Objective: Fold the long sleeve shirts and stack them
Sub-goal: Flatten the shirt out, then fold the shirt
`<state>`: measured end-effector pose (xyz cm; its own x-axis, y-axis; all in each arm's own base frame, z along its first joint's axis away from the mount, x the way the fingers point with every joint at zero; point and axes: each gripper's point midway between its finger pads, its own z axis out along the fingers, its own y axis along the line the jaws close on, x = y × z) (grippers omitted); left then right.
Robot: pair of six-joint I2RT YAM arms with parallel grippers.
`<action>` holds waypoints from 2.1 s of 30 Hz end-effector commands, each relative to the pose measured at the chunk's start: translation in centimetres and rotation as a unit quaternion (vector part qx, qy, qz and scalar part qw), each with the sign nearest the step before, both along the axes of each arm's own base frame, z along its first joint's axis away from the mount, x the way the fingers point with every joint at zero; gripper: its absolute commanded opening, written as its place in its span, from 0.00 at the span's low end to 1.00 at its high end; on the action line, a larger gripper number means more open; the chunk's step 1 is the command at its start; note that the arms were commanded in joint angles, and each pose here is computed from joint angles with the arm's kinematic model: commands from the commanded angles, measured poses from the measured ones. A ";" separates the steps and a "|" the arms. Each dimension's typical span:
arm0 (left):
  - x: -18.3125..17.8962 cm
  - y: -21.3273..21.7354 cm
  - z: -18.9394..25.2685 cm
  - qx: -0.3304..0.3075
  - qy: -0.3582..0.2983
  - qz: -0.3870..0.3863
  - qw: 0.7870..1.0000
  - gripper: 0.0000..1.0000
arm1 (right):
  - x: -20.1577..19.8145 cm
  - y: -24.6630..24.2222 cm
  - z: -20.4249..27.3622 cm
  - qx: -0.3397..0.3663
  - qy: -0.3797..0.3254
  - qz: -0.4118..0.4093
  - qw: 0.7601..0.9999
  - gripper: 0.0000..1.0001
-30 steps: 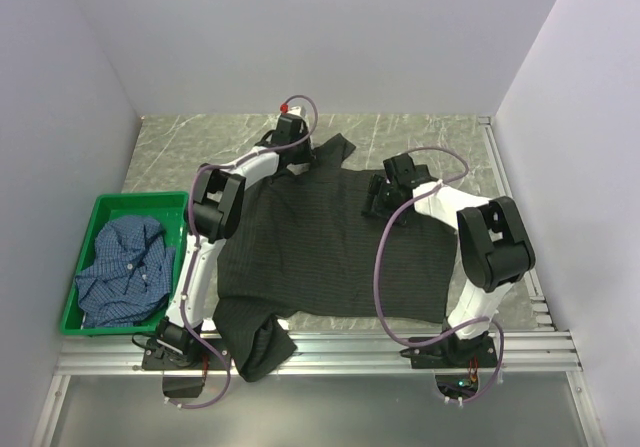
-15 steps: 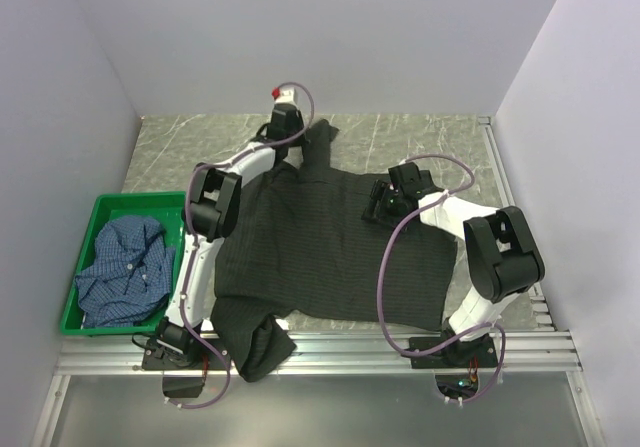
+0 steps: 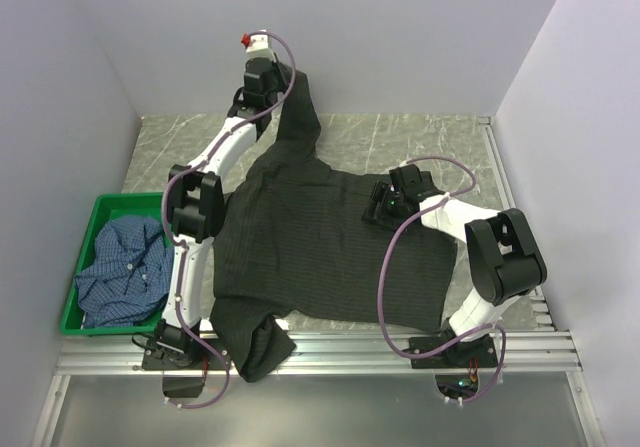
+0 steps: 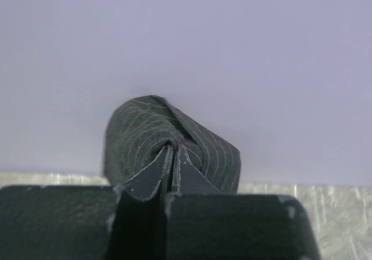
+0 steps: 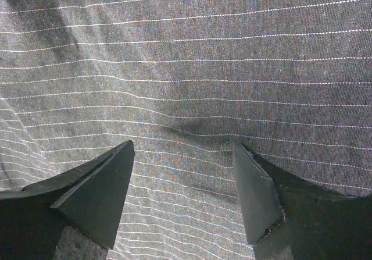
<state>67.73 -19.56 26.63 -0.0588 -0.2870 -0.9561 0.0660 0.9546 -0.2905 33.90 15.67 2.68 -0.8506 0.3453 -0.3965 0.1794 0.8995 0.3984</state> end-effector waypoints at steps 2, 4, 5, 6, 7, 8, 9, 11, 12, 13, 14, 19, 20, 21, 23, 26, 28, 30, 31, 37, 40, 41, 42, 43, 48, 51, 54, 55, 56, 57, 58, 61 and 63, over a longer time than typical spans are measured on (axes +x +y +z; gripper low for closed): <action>-1.0 0.4 8.4 -0.008 -0.094 0.009 0.996 0.01 | -3.0 -1.4 -1.8 -0.028 0.054 -0.004 0.998 0.76; -0.8 0.5 8.9 -0.003 -0.109 0.013 0.994 0.01 | -2.9 -1.4 -1.6 -0.027 0.049 -0.003 0.998 0.76; -0.8 0.6 9.2 -0.001 -0.114 0.016 0.993 0.01 | -2.8 -1.4 -1.6 -0.029 0.048 -0.003 0.998 0.76; -0.6 0.7 9.2 0.002 -0.117 0.018 0.993 0.01 | -2.7 -1.4 -1.4 -0.030 0.045 -0.002 0.999 0.76; -0.6 0.7 9.6 0.003 -0.124 0.019 0.992 0.01 | -2.7 -1.5 -1.4 -0.030 0.045 -0.003 0.999 0.76; -0.6 0.8 10.4 0.002 -0.132 0.022 0.991 0.00 | -2.6 -1.5 -1.4 -0.032 0.043 -0.004 0.999 0.76; -0.5 1.0 10.5 0.006 -0.136 0.026 0.990 0.00 | -2.4 -1.5 -1.2 -0.033 0.040 -0.005 0.999 0.76; -0.5 1.6 11.3 0.007 -0.145 0.038 0.989 0.00 | -2.4 -1.7 -1.3 -0.038 0.044 -0.006 0.998 0.76; -0.4 2.1 11.5 0.006 -0.145 0.046 0.988 0.00 | -2.3 -1.9 -1.3 -0.044 0.044 -0.010 0.998 0.76; -0.3 2.5 11.5 0.003 -0.144 0.054 0.988 0.00 | -2.4 -2.2 -1.2 -0.048 0.044 -0.017 0.998 0.76; -0.2 3.1 11.4 0.001 -0.141 0.061 0.988 0.00 | -2.4 -2.5 -1.3 -0.053 0.044 -0.023 0.997 0.76; 0.6 5.2 9.6 0.001 -0.116 0.083 0.990 0.06 | -2.1 -3.8 -0.9 -0.062 0.035 -0.052 0.996 0.77; 0.7 5.2 8.8 0.005 -0.109 0.083 0.991 0.10 | -1.9 -3.8 -0.6 -0.060 0.032 -0.055 0.996 0.77; 0.8 4.9 8.4 0.004 -0.105 0.077 0.992 0.14 | -1.5 -3.7 -0.1 -0.058 0.023 -0.053 0.997 0.77; 0.8 4.6 7.3 0.007 -0.094 0.068 0.993 0.34 | -0.9 -3.6 1.1 -0.055 0.008 -0.051 0.997 0.77; 0.5 5.2 7.0 0.010 -0.085 0.077 0.993 0.58 | 0.6 -4.2 3.5 -0.076 -0.024 -0.051 0.996 0.77; -0.2 5.5 7.5 0.008 -0.074 0.079 0.994 0.68 | 1.8 -4.7 5.7 -0.083 -0.048 -0.053 0.994 0.77; -1.2 5.8 8.6 0.000 -0.062 0.079 0.995 0.76 | 3.2 -5.7 7.5 -0.082 -0.066 -0.070 0.992 0.77; -1.8 5.9 7.9 0.004 -0.039 0.078 0.996 0.77 | 3.6 -6.2 8.0 -0.081 -0.072 -0.077 0.991 0.77; -7.9 7.0 6.2 -0.014 0.056 0.070 0.996 0.85 | 6.3 -10.2 9.8 -0.055 -0.088 -0.143 0.984 0.73; -10.6 6.9 3.7 -0.023 0.096 0.056 0.994 0.86 | 7.4 -11.5 9.7 -0.045 -0.086 -0.161 0.982 0.71; -11.2 6.9 2.0 -0.010 0.110 0.048 0.993 0.87 | 7.6 -11.8 9.6 -0.043 -0.086 -0.166 0.982 0.70; -11.4 7.1 2.2 -0.007 0.105 0.052 0.993 0.88 | 7.9 -12.2 9.5 -0.042 -0.087 -0.170 0.981 0.70; -11.5 7.3 1.3 -0.002 0.118 0.056 0.991 0.88 | 8.4 -12.3 9.3 -0.042 -0.089 -0.173 0.980 0.70; -13.0 6.6 -5.1 -0.009 0.225 0.046 0.973 0.88 | 9.9 -13.6 7.7 -0.011 -0.079 -0.193 0.978 0.66; -14.3 6.8 -9.0 -0.030 0.271 0.058 0.960 0.84 | 10.9 -13.7 6.4 0.010 -0.068 -0.201 0.977 0.63; -15.3 7.8 -12.6 -0.050 0.297 0.087 0.950 0.79 | 11.5 -13.7 5.2 0.020 -0.055 -0.210 0.976 0.59; -15.8 8.0 -13.8 -0.056 0.308 0.088 0.946 0.75 | 11.8 -13.7 5.0 0.021 -0.056 -0.211 0.976 0.58; -15.9 8.2 -14.5 -0.067 0.317 0.092 0.942 0.73 | 11.9 -13.7 4.8 0.022 -0.055 -0.212 0.975 0.57; -16.0 8.3 -15.3 -0.071 0.325 0.094 0.938 0.70 | 11.9 -13.7 4.2 0.021 -0.049 -0.213 0.975 0.57; -16.2 8.3 -16.1 -0.071 0.334 0.095 0.935 0.67 | 12.0 -13.9 3.9 0.021 -0.047 -0.216 0.975 0.57; -17.1 8.9 -18.5 -0.074 0.364 0.107 0.922 0.58 | 12.1 -13.9 2.8 0.024 -0.034 -0.219 0.975 0.57; -17.6 9.6 -19.4 -0.082 0.376 0.126 0.914 0.52 | 12.0 -14.0 2.3 0.021 -0.028 -0.221 0.975 0.57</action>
